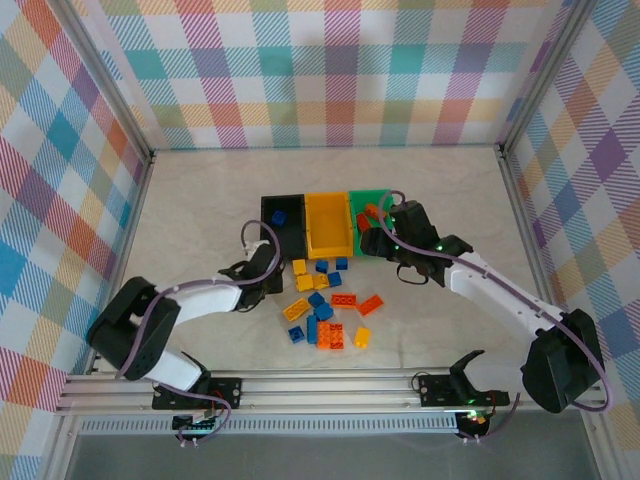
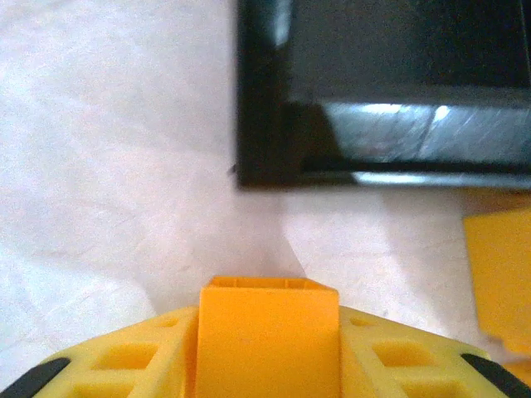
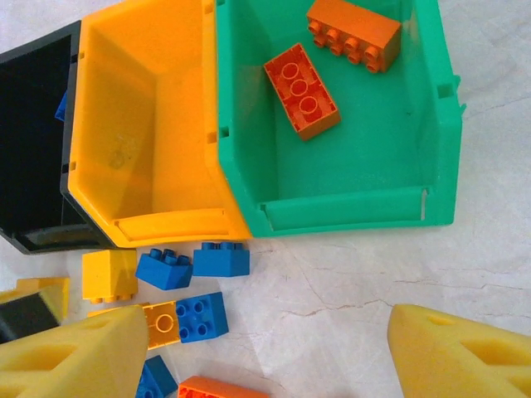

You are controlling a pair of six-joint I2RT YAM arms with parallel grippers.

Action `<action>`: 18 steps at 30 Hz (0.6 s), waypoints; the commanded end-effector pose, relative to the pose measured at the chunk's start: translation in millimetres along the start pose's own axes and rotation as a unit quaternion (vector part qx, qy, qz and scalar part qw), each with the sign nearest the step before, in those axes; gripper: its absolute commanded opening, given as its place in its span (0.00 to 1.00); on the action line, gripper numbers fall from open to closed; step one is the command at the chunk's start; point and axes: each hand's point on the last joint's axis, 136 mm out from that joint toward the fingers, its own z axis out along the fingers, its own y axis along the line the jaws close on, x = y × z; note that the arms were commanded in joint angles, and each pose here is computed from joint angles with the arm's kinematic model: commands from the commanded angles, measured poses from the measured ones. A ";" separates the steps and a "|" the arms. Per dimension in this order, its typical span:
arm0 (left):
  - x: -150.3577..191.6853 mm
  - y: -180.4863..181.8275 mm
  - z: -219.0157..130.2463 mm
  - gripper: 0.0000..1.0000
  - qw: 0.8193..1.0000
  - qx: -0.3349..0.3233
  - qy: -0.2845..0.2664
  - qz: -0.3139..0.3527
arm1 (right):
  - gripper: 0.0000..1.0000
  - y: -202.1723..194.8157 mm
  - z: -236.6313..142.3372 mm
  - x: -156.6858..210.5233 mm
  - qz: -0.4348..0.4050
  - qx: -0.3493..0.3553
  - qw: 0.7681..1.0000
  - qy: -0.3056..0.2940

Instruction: Sort the legos into containers by color

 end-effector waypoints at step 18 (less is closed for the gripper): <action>4.2 18.4 -45.9 0.68 0.997 0.024 0.006 -0.068 | 0.77 -4.6 -6.4 7.0 0.017 -0.005 1.000 -0.004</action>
